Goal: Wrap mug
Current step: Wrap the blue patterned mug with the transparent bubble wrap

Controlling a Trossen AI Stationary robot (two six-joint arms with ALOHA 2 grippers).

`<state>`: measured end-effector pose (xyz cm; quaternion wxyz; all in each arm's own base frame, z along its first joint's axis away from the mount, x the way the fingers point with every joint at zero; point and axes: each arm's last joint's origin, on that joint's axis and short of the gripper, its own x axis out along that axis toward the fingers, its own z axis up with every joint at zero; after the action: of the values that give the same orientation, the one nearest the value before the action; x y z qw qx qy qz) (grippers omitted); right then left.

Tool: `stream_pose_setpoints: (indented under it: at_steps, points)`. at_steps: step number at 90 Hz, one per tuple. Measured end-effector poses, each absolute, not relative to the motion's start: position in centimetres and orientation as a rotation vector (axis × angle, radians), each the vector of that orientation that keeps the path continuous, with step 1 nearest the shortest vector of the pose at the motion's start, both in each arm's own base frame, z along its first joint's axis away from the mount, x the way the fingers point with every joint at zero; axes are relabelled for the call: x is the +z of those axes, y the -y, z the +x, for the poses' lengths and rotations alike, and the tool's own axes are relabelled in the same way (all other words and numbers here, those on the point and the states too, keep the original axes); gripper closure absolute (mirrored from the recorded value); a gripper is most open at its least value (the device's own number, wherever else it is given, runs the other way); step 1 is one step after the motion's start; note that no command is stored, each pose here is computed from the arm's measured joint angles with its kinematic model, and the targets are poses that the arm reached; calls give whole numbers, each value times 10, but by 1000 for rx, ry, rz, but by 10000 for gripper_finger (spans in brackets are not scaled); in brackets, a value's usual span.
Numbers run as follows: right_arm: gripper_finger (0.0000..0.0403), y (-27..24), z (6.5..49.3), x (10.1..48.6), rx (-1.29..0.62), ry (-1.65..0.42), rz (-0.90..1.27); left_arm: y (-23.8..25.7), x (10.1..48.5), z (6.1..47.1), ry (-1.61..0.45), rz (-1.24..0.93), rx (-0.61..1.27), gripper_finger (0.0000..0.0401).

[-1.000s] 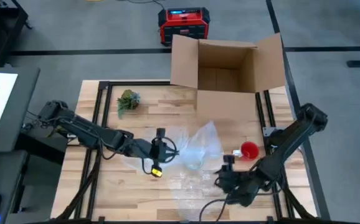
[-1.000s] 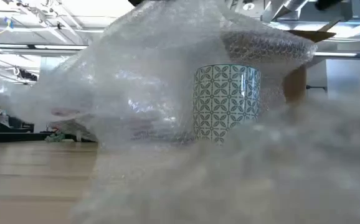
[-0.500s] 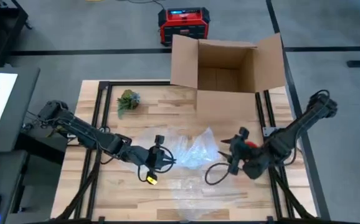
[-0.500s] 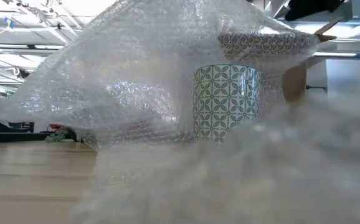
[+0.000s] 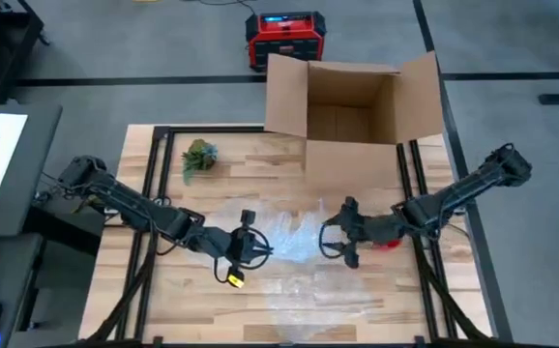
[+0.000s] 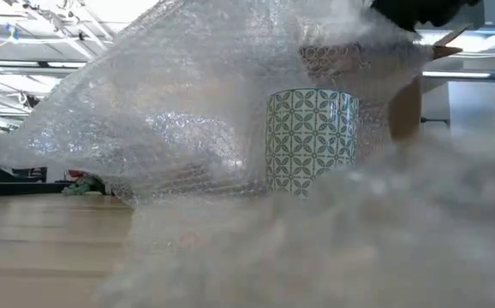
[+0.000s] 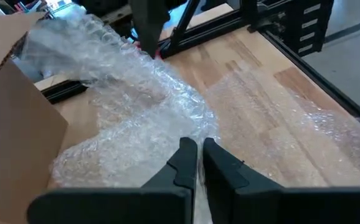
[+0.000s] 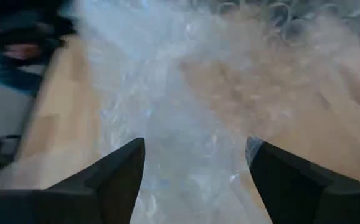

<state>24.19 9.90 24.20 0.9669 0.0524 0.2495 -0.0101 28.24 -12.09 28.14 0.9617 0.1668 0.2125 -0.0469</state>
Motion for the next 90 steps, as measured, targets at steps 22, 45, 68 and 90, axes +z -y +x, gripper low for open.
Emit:
stream_pose_setpoints:
  at_steps: [22,45,68,90]
  points:
    - [299,-105,245,252,54,-403,65,114,281,284,-437,343,10,377]
    - [394,-126,235,251,141,-414,39,100,281,287,-457,354,108,296]
    - [402,-156,211,243,273,-503,-39,85,277,278,-575,427,206,265]
    - [403,-174,193,239,344,-553,-30,73,295,254,-575,402,362,264]
